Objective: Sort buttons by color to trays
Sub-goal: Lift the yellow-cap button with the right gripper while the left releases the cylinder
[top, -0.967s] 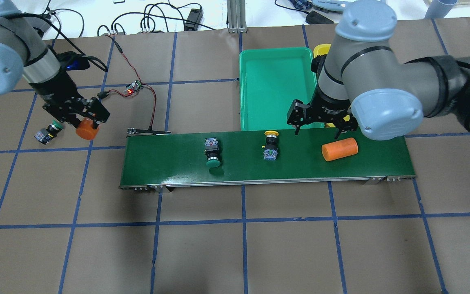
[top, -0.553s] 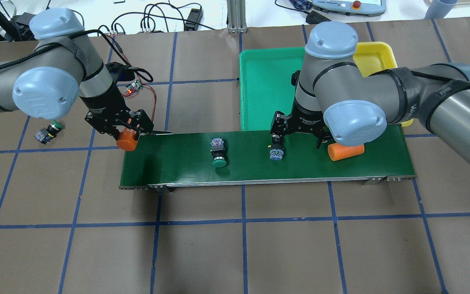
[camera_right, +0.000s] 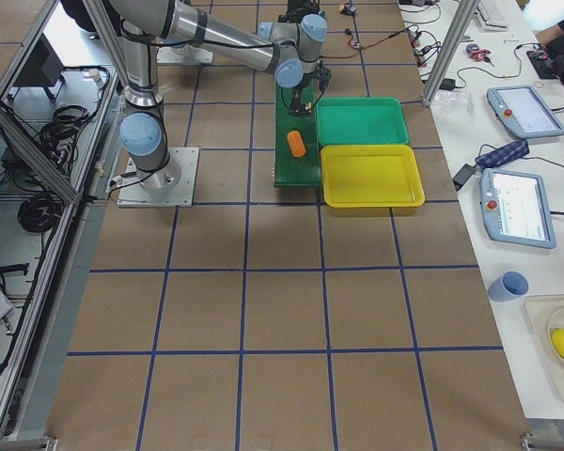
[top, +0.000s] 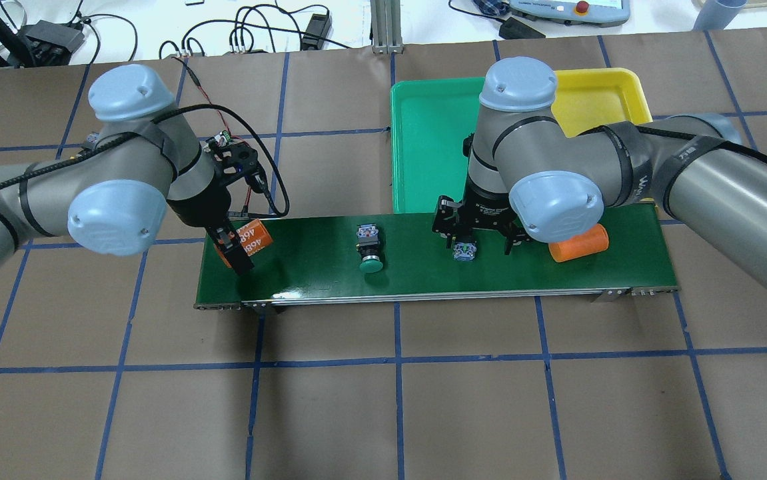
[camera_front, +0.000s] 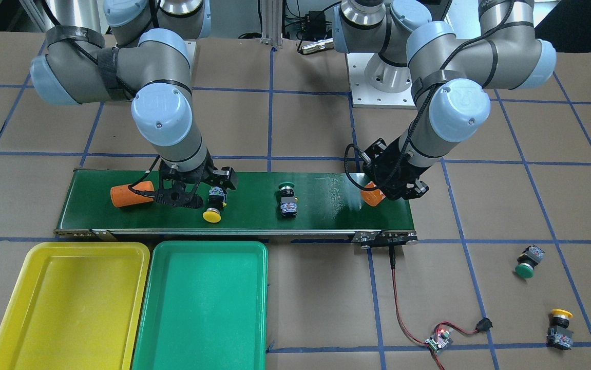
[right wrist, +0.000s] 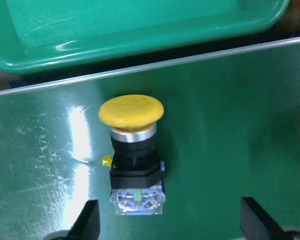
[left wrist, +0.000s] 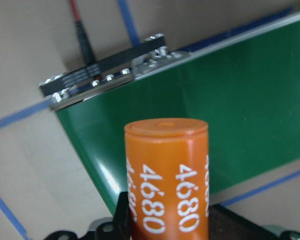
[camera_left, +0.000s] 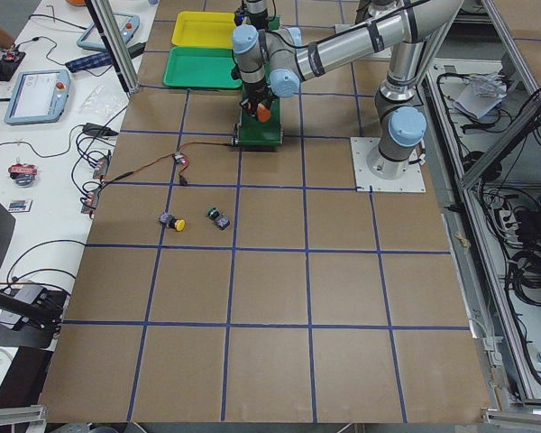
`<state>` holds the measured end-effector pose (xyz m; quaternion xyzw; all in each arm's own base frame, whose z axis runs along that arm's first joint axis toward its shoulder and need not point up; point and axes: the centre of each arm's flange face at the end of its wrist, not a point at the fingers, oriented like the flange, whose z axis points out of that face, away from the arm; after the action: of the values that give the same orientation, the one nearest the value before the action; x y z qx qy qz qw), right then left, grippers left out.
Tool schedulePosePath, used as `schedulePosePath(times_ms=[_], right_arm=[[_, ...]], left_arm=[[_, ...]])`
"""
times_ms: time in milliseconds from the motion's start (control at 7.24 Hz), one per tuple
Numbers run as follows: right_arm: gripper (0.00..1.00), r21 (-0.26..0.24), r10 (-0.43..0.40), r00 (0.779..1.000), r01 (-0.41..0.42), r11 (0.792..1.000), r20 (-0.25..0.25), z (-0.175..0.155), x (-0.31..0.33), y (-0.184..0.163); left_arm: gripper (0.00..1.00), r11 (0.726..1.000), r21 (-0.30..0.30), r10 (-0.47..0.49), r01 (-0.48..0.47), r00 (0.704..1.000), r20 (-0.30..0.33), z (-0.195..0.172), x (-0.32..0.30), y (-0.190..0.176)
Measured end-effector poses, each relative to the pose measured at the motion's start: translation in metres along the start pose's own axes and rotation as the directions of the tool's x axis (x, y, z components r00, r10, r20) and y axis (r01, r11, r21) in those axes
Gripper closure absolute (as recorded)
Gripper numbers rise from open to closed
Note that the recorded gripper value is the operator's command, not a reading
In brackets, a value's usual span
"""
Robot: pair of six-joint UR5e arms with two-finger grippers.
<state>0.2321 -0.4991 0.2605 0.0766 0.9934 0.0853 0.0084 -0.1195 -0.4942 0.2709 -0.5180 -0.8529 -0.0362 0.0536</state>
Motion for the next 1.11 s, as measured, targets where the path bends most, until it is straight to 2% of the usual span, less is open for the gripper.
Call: schedulePosePath(times_ms=[138,276,414,691,829,967,1105], right_arm=[[0.29,-0.013,0.001,1.000,-0.001,1.000,-0.004,0.007,0.000,-0.003],[0.70,-0.024,0.005,1.000,-0.006,1.000,-0.008,0.014,-0.001,-0.005],[1.00,-0.030,0.007,1.000,-0.008,1.000,-0.013,0.017,-0.001,-0.008],[1.00,-0.034,0.010,1.000,-0.011,0.999,-0.021,0.016,0.001,-0.009],[1.00,-0.030,0.016,1.000,-0.016,0.999,-0.023,0.013,0.003,-0.009],[1.00,-0.020,0.023,0.999,-0.023,1.000,-0.023,0.008,0.007,-0.011],[1.00,0.011,0.031,0.999,-0.030,0.999,-0.036,-0.005,0.013,-0.019]], left_arm=[[0.08,0.993,0.033,0.113,-0.114,0.993,0.036,0.009,0.006,-0.002],[0.00,0.985,0.051,0.160,-0.163,0.986,0.052,0.012,0.010,-0.003],[0.00,0.982,0.058,0.176,-0.179,0.983,0.055,0.014,0.012,-0.004],[0.00,0.981,0.078,0.169,-0.175,0.983,0.077,-0.001,0.016,-0.003],[0.00,0.987,0.092,0.127,-0.135,0.988,0.089,-0.025,0.007,0.007],[0.00,0.994,0.099,0.034,-0.040,0.997,0.064,-0.058,-0.026,0.038],[0.00,0.990,0.104,-0.094,0.092,0.995,0.014,-0.087,-0.075,0.090]])
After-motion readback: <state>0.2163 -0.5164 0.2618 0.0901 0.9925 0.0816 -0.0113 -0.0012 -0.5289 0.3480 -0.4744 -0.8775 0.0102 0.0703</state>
